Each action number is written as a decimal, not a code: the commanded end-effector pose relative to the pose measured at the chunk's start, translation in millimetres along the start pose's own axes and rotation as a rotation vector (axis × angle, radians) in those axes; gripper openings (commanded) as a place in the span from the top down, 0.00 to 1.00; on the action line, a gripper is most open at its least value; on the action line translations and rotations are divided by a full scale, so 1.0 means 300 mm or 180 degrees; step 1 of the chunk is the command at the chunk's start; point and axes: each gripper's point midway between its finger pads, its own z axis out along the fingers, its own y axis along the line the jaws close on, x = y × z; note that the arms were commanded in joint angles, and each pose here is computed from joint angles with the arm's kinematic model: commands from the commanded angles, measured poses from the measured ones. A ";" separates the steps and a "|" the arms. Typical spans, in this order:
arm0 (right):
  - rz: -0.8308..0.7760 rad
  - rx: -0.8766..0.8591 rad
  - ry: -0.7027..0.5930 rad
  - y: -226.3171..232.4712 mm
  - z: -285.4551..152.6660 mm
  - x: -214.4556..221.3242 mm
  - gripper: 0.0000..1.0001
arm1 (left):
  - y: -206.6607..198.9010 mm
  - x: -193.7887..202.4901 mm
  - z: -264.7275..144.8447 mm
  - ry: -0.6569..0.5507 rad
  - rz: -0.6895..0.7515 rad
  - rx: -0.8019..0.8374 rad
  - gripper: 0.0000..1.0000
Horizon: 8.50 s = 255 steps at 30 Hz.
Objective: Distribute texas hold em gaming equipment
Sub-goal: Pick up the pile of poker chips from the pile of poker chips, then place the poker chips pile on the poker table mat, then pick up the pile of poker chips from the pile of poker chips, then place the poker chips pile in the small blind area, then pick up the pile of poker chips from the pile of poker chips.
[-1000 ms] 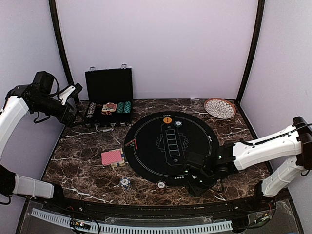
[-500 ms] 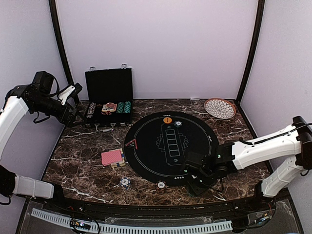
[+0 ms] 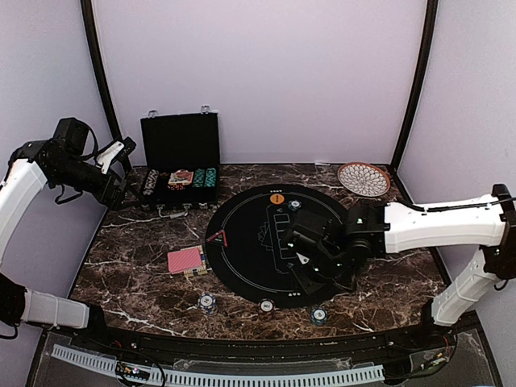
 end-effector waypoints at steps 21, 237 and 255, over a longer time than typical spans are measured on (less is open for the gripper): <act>-0.0351 -0.0180 -0.0375 0.174 0.484 -0.704 0.82 | -0.047 0.003 -0.024 -0.0082 0.0077 0.0059 0.01; -0.1014 -0.0388 0.0358 0.317 0.214 -0.060 0.31 | -0.055 -0.011 -0.048 -0.0038 0.0165 0.0022 0.01; -0.1025 -0.0322 0.0408 0.297 0.221 -0.044 0.43 | -0.052 -0.002 -0.046 -0.0031 0.0175 -0.0011 0.01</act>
